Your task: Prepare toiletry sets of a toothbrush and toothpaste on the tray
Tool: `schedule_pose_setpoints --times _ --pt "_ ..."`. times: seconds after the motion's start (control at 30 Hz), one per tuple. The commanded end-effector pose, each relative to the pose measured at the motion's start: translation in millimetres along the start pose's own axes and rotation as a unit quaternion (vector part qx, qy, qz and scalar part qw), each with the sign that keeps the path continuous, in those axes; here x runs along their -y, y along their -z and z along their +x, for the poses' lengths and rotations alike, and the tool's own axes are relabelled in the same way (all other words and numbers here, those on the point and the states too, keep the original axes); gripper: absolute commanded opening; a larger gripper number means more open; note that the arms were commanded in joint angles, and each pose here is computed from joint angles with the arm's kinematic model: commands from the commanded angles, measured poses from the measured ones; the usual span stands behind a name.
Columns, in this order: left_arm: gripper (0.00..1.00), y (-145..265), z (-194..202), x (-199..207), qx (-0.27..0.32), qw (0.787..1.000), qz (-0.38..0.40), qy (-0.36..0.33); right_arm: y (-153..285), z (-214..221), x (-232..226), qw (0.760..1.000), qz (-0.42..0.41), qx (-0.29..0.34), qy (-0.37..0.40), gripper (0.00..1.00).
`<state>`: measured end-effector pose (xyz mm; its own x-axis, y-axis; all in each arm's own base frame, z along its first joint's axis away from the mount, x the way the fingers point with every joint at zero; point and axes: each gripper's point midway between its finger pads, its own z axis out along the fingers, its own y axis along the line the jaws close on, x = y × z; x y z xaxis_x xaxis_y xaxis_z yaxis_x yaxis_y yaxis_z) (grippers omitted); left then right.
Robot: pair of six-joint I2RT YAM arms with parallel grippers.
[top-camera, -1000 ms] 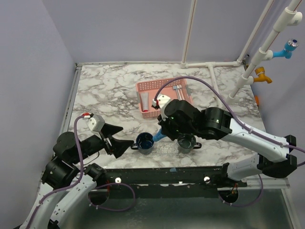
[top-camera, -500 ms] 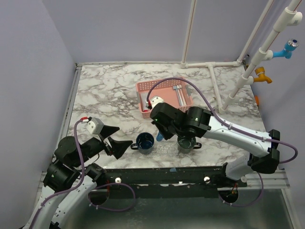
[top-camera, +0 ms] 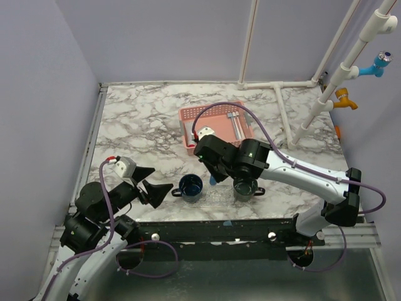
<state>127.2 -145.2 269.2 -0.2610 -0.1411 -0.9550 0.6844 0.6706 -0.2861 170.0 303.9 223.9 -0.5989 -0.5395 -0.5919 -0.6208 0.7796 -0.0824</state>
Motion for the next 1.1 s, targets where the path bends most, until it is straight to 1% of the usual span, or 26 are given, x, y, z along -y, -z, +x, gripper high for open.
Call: schedule_pose_setpoints --times 0.0,0.6,1.07 --pt "0.99 2.0 -3.4 -4.1 0.017 1.0 -0.012 0.0 -6.9 5.7 6.0 1.0 0.018 -0.01 -0.006 0.0" --pt "0.99 1.8 -2.1 -4.8 0.017 1.0 -0.013 0.0 -37.5 13.8 0.0 1.0 0.002 -0.013 -0.02 0.0" --pt "0.99 1.4 -2.7 -5.8 0.019 1.0 -0.015 -0.002 -68.3 27.9 0.0 0.999 -0.015 -0.032 -0.033 0.0"
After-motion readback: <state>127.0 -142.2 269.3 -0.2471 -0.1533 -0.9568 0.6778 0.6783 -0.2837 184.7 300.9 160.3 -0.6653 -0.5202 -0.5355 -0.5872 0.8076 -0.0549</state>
